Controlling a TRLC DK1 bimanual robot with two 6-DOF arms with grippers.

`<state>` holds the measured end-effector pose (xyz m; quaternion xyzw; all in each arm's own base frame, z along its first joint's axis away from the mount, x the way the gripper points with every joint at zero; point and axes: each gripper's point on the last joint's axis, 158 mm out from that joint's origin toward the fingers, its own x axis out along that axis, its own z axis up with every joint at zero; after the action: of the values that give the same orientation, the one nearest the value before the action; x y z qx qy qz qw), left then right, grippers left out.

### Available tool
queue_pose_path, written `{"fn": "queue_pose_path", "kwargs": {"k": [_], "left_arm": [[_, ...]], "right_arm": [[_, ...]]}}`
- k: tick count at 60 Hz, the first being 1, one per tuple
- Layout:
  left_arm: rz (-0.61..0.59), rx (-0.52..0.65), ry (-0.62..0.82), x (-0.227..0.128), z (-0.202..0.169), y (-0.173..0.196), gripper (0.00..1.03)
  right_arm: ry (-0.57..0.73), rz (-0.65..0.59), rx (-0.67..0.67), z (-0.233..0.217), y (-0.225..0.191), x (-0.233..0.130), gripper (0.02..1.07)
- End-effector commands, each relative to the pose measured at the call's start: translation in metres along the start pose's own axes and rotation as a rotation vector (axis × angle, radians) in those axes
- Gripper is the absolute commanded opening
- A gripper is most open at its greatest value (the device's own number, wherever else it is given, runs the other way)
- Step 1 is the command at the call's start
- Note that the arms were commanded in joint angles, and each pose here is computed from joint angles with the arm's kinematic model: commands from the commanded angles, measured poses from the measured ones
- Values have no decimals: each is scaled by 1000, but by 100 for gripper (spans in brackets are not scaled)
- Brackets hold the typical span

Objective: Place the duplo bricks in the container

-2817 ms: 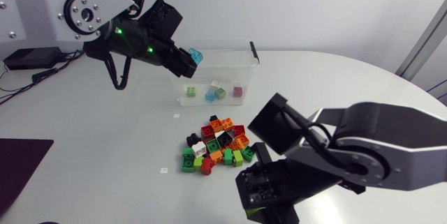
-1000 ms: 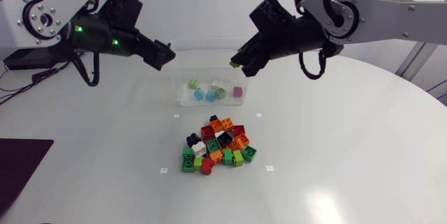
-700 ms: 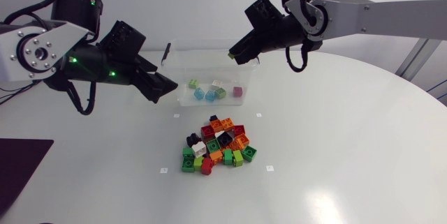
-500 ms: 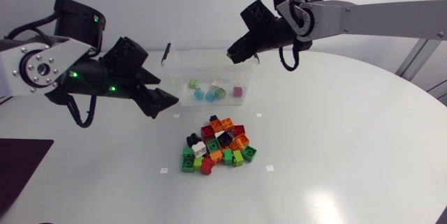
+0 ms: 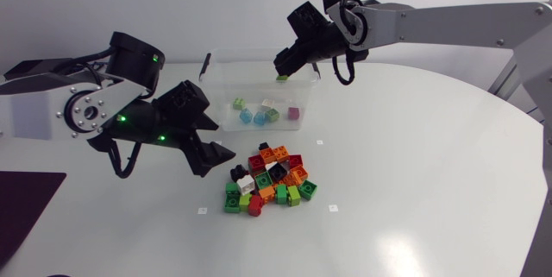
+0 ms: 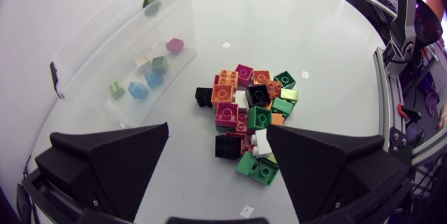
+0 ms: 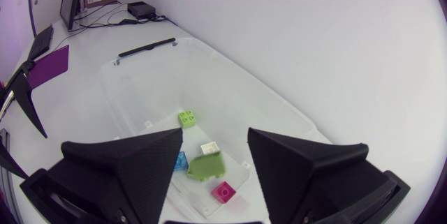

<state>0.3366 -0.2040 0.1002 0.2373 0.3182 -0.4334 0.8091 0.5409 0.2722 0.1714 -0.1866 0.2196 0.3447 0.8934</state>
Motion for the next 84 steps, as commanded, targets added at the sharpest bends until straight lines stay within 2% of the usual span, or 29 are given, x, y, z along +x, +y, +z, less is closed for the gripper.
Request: {"fn": "queue_pose_path", "kwargs": {"k": [1,17,37,57,73,84], "left_arm": [[-43,11,31,13,-12,-12,98],[-90,12,86,20,-27,-35,96],[-98,21,179,31,-45,-51,93],[-89,10,226,45,-54,-49,87],[-101,18,243,56,-53,-56,87],[-103,24,261,67,-55,-60,81]], "right_arm": [[-21,-21,10,11,-7,-3,102],[-61,-43,-4,24,-12,-52,102],[-53,-18,-43,5,21,-112,102],[21,42,-80,-47,69,-150,102],[123,97,-102,-106,100,-159,102],[190,131,-119,-143,114,-165,102]]}}
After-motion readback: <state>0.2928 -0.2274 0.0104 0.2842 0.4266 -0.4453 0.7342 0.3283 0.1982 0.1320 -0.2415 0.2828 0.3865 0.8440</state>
